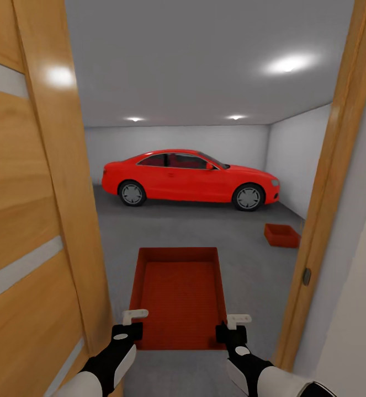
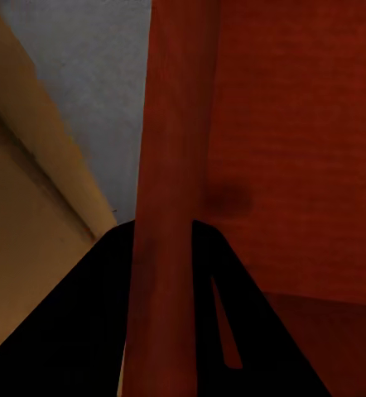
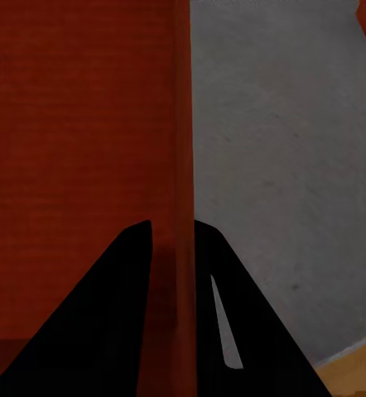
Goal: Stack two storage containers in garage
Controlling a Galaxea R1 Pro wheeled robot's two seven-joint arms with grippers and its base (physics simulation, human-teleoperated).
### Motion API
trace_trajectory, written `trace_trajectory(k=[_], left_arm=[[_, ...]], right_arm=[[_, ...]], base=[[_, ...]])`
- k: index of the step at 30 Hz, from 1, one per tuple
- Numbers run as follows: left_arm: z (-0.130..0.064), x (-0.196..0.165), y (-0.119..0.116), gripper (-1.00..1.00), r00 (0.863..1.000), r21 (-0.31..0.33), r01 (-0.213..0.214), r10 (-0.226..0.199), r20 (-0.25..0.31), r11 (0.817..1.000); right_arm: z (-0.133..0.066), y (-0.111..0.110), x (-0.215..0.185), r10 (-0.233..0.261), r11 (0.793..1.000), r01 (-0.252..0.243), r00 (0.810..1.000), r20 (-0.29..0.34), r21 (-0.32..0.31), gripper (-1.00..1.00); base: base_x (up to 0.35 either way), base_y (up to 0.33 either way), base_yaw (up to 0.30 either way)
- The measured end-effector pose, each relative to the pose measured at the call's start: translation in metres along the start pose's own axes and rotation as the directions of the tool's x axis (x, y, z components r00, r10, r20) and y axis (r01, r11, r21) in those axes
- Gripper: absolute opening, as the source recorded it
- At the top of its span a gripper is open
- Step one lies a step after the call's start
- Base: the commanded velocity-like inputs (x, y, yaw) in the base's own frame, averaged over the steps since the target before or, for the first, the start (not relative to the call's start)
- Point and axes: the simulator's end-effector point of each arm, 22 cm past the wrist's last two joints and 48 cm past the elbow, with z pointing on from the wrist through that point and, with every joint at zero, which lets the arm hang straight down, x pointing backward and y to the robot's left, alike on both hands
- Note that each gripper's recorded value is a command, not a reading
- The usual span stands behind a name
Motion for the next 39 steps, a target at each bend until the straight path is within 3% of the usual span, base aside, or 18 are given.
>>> trace_trajectory(k=[8, 21, 39], left_arm=[[0.0001, -0.0002, -0.0003, -1.0, 1.0, 0.0, 0.001, -0.001, 0.001, 1.0], [-0.0008, -0.0025, -0.0005, -1.0, 1.0, 0.0, 0.002, -0.002, 0.005, 1.0], [-0.0012, -0.0024, -0.0001, -1.0, 1.0, 0.0, 0.001, -0.001, 0.004, 1.0]], right_arm=[[0.0003, -0.0003, -0.0004, -0.001, 1.0, 0.001, 1.0, 0.001, 0.0, -1.0], [-0.0001, -0.0006, -0.0028, -0.001, 1.0, 0.001, 1.0, 0.005, 0.0, -1.0], [-0.0006, -0.0003, -0.0027, -0.001, 1.0, 0.001, 1.0, 0.004, 0.0, -1.0]], base=[[0.268, 0.0, -0.047], [0.016, 0.0, -0.199], [0.059, 0.0, -0.011]])
